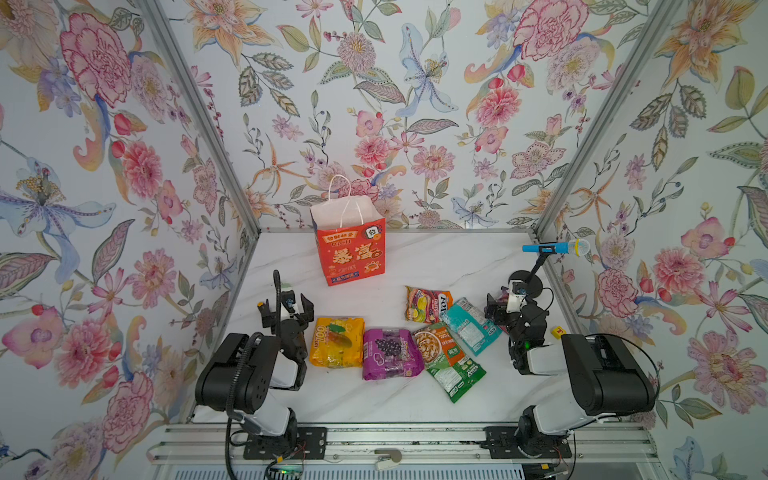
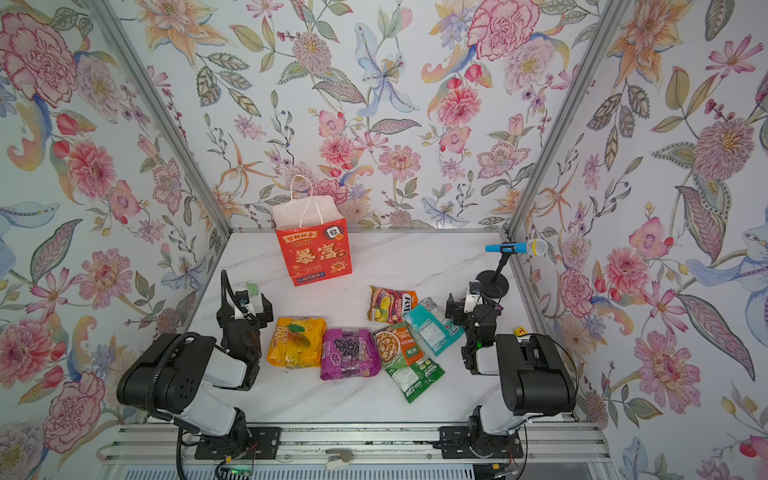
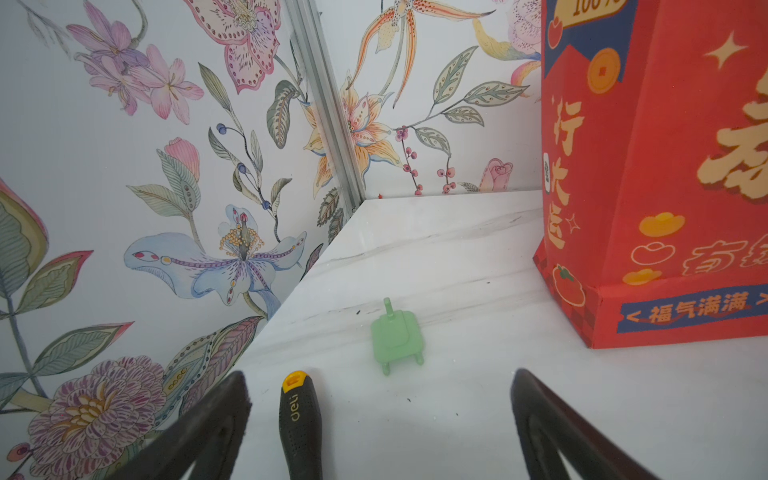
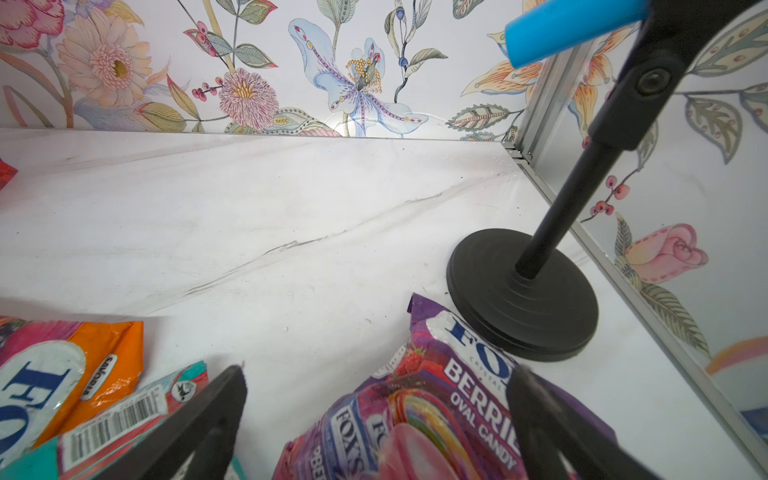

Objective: Place the snacks into the paper bag

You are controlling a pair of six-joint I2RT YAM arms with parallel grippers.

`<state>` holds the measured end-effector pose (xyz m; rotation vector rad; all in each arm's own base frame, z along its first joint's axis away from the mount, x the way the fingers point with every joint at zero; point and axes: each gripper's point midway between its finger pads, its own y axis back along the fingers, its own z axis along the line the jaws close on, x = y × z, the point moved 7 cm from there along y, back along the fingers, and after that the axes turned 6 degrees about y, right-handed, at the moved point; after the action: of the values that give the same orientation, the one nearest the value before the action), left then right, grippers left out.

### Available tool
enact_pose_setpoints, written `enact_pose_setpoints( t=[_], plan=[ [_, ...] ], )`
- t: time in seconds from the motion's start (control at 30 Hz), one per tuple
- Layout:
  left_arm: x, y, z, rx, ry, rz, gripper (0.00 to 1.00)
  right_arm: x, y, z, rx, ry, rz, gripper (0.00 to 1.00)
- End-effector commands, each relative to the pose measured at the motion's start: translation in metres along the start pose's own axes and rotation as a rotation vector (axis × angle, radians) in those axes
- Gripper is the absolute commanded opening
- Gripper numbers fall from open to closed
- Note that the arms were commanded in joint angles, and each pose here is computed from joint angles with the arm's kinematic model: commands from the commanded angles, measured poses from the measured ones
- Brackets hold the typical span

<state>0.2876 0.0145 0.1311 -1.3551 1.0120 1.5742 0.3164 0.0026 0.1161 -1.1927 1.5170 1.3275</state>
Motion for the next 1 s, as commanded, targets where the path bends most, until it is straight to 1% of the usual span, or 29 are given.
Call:
enact_pose_setpoints(
  t=[0.0, 0.3, 0.53, 0.57, 0.63, 0.67, 0.73, 0.77, 0.8, 0.83, 0.87, 0.9, 0.97],
  plan=[
    [-0.007, -0.003, 0.002, -0.010, 0.027, -0.024, 0.99, -0.007, -0.002, -0.001, -0.004, -0.014, -0.020, 0.99],
    [-0.008, -0.003, 0.002, -0.009, 0.027, -0.032, 0.99, -0.007, -0.001, -0.001, -0.001, -0.012, -0.022, 0.99],
    [-0.012, 0.005, 0.005, -0.016, 0.038, -0.065, 0.99, -0.009, -0.001, 0.000, 0.012, -0.007, -0.024, 0.99],
    [-0.018, 0.008, 0.006, -0.016, 0.048, -0.085, 0.99, -0.011, -0.001, 0.000, 0.024, -0.002, -0.021, 0.99],
    [-0.023, 0.011, 0.004, -0.012, 0.038, -0.100, 0.99, -0.020, -0.002, -0.001, 0.046, 0.008, 0.002, 0.99],
    [-0.025, 0.011, 0.004, -0.021, 0.033, -0.099, 0.99, -0.023, -0.004, -0.002, 0.064, 0.008, 0.041, 0.99],
    [-0.036, 0.011, 0.002, -0.038, 0.014, -0.087, 0.99, -0.041, -0.009, -0.009, 0.125, -0.036, 0.140, 0.99],
    [-0.045, 0.008, 0.002, -0.056, 0.015, -0.081, 0.99, -0.053, -0.009, -0.012, 0.144, -0.074, 0.163, 0.99],
    [-0.055, 0.005, 0.007, -0.118, 0.048, -0.060, 0.99, -0.066, -0.009, -0.015, 0.152, -0.136, 0.177, 0.99],
    [-0.064, 0.001, 0.013, -0.188, 0.114, -0.015, 0.99, -0.082, -0.008, -0.015, 0.136, -0.203, 0.174, 0.99],
    [-0.074, -0.001, 0.015, -0.210, 0.159, 0.018, 0.99, -0.094, -0.007, -0.013, 0.107, -0.256, 0.159, 0.99],
    [-0.085, -0.003, 0.014, -0.203, 0.187, 0.042, 0.99, -0.105, -0.004, -0.013, 0.091, -0.329, 0.144, 0.99],
    [-0.108, 0.003, 0.018, -0.187, 0.295, 0.013, 0.99, -0.117, 0.001, -0.018, 0.093, -0.445, 0.122, 0.99]
  ],
)
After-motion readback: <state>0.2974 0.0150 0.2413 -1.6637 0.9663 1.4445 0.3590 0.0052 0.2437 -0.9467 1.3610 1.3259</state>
